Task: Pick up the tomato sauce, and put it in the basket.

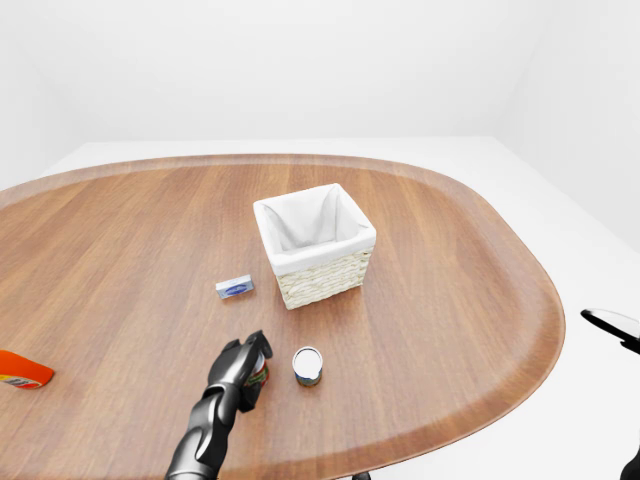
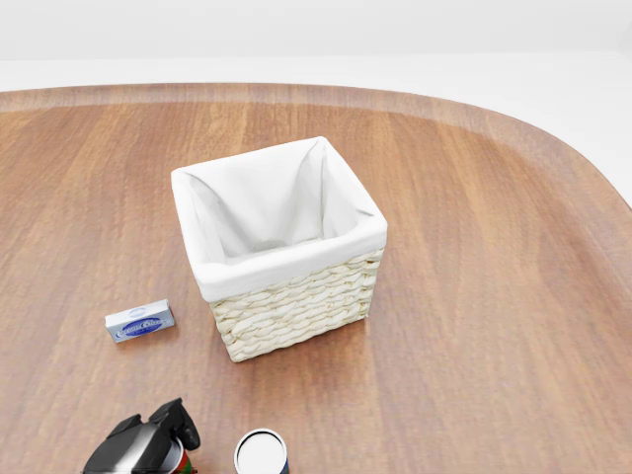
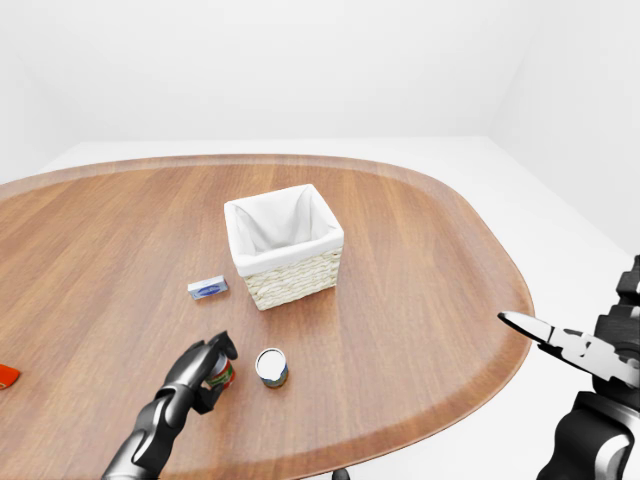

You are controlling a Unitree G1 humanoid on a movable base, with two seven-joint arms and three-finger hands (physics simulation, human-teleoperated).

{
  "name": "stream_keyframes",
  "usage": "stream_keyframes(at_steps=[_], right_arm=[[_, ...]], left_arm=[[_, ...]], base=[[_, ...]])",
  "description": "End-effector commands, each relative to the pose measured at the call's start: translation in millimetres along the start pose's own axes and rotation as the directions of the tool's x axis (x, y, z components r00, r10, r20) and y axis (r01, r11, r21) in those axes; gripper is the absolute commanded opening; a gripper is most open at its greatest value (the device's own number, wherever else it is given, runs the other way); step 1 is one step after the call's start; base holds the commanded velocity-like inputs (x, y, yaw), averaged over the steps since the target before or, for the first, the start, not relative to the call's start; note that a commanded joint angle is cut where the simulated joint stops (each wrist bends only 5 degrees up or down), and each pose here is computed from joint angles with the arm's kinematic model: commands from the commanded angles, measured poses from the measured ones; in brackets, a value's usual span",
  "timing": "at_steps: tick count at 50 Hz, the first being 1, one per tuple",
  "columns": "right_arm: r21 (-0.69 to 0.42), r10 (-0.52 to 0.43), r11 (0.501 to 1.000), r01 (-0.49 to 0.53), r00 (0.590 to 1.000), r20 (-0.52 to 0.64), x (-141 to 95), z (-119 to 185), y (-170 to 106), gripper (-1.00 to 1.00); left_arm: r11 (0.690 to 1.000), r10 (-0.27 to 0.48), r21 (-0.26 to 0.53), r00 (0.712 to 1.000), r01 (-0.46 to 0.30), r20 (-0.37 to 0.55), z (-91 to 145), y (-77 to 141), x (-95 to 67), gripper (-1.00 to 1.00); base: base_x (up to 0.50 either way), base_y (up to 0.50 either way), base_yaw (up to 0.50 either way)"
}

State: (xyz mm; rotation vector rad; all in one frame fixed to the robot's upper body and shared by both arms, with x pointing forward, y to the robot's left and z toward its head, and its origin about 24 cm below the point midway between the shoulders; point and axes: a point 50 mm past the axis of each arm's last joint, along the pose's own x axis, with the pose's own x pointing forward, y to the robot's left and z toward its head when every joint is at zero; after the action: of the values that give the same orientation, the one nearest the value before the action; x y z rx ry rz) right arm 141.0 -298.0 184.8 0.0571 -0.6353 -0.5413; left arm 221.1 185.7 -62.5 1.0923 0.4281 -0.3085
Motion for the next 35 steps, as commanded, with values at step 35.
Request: stream_keyframes(at_steps=[35], right_arm=[[0.003, 0.01, 1.0, -0.01, 1.0, -0.018, -1, -5, 4, 1.0]], left_arm=[[0.692, 0.69, -0.196, 0.558, -0.694, 0.46, 248, 328, -13.6, -1.0]], base=[[0.0, 0.0, 0.0]])
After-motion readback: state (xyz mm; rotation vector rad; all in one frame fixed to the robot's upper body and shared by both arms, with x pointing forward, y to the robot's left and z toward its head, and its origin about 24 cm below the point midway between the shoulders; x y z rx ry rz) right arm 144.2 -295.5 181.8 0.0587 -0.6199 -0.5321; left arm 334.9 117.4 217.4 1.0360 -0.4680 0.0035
